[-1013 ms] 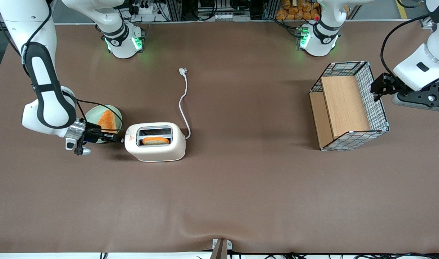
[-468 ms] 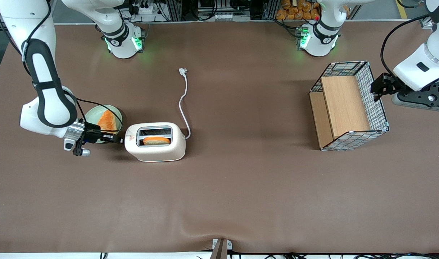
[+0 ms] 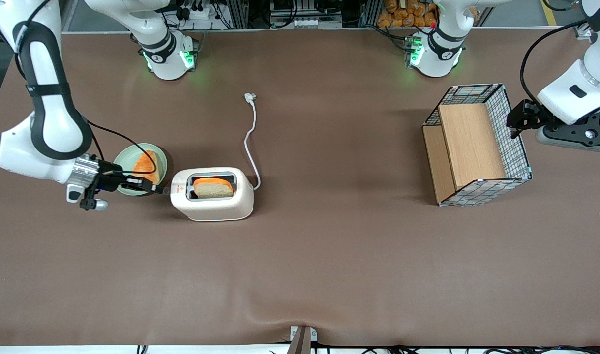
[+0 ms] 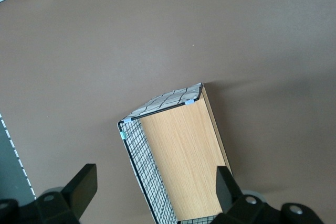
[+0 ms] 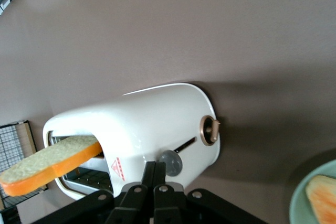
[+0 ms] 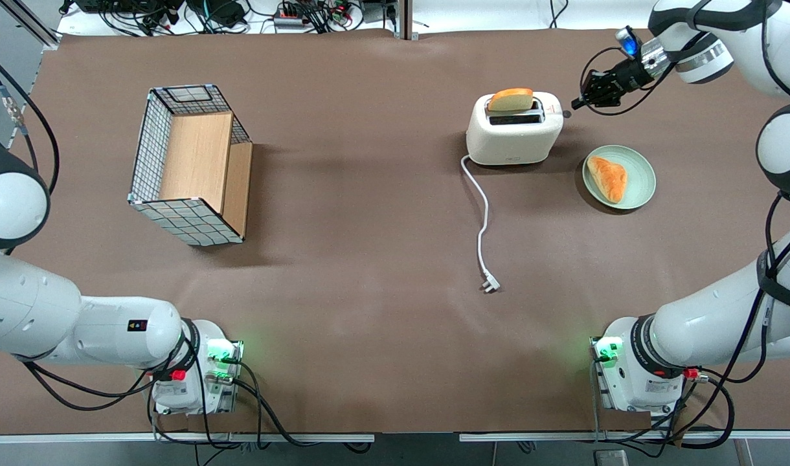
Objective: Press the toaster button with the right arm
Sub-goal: 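Lift the right gripper up and back away from the toaster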
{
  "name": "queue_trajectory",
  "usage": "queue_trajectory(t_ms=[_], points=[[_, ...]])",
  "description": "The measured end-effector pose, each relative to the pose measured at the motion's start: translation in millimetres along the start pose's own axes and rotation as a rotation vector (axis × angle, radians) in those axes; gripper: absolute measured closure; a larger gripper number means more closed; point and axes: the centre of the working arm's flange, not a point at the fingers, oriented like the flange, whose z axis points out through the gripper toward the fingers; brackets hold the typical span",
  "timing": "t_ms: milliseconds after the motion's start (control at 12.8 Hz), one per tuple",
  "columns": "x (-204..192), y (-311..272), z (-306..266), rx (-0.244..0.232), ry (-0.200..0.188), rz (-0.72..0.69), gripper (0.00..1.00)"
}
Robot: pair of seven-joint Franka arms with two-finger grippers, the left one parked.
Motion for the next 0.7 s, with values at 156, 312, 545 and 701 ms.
queue_trajectory(t_ms=[156, 312, 545, 701], points=[[-1, -7, -8, -0.019, -0.014, -0.018, 0.99], [-3, -25, -23, -0.061, -0.045, -0.016, 0.99], [-7, -61, -72, -0.159, -0.061, -0.079, 0.99], [-12, -80, -110, -0.250, -0.074, -0.148, 0.99]])
